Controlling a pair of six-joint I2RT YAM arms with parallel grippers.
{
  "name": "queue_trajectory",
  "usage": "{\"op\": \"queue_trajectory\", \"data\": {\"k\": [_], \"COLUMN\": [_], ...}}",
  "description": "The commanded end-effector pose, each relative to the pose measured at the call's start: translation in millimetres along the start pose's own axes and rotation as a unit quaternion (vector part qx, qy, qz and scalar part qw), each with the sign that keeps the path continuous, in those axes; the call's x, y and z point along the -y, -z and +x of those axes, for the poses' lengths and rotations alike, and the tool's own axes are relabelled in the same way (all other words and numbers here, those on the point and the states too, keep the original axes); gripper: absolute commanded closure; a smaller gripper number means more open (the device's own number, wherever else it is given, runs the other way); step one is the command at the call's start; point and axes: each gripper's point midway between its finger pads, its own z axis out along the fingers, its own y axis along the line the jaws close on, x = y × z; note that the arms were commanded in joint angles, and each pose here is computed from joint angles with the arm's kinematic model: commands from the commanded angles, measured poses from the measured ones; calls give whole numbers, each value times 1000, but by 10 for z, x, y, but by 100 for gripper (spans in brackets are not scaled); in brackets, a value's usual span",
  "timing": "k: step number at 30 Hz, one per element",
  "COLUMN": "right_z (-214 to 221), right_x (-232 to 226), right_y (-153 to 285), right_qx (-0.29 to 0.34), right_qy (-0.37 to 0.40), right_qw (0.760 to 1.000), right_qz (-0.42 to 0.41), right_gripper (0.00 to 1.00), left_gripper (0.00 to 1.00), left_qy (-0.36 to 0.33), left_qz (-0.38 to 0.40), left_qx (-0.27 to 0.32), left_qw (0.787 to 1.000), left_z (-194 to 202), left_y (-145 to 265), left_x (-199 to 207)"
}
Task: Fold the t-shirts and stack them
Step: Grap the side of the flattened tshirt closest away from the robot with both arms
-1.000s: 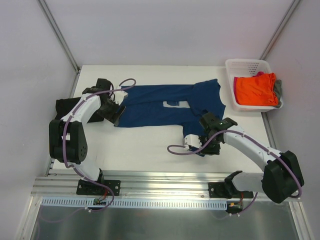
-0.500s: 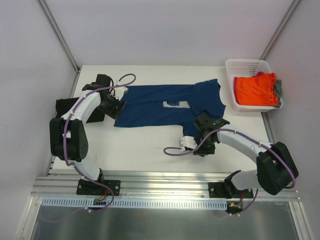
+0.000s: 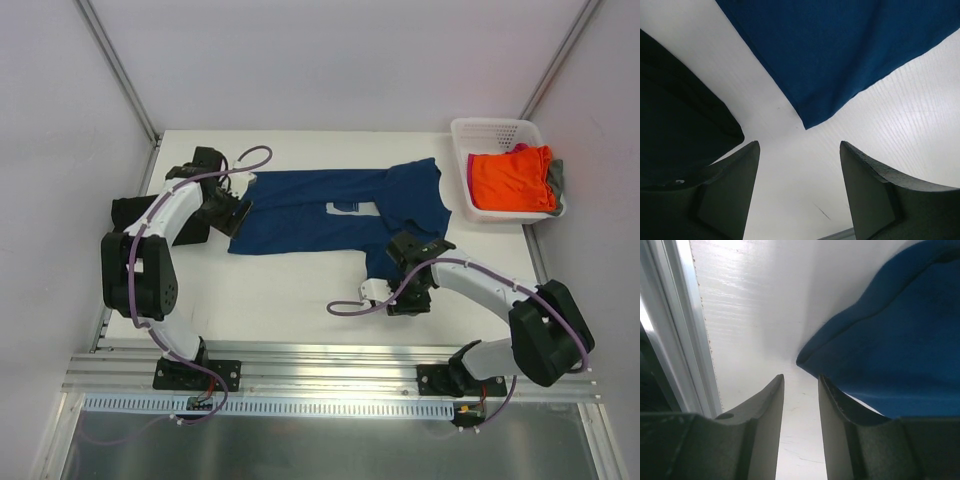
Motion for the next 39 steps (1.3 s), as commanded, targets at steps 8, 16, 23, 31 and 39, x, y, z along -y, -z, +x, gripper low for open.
{"op": "queue_trajectory", "data": {"k": [8, 16, 23, 31, 39], "right_z": [30, -83, -175, -187, -205], "right_x": [-68, 262, 711, 817, 923], "right_y": [-293, -69, 632, 832, 840], "right_qx": [-14, -5, 16, 22, 25], "right_qy": [10, -31, -84, -108, -125], "right_qw": [998, 999, 990, 985, 983], "right_qz": [-53, 11, 111, 133, 135], "right_gripper": [71, 99, 99, 99, 99], "left_gripper": [34, 34, 36, 36, 36], "left_qy": [13, 12, 13, -30, -40], "left_qz": [-11, -11, -8, 5, -6], "left_qx": [12, 5, -18, -58, -63], "left_qw": [1000, 1000, 1000, 998, 997], "left_z": [-110, -29, 274, 741, 745], "left_y": [111, 112, 52, -78, -136], "left_x": [-69, -43, 24, 89, -24]}}
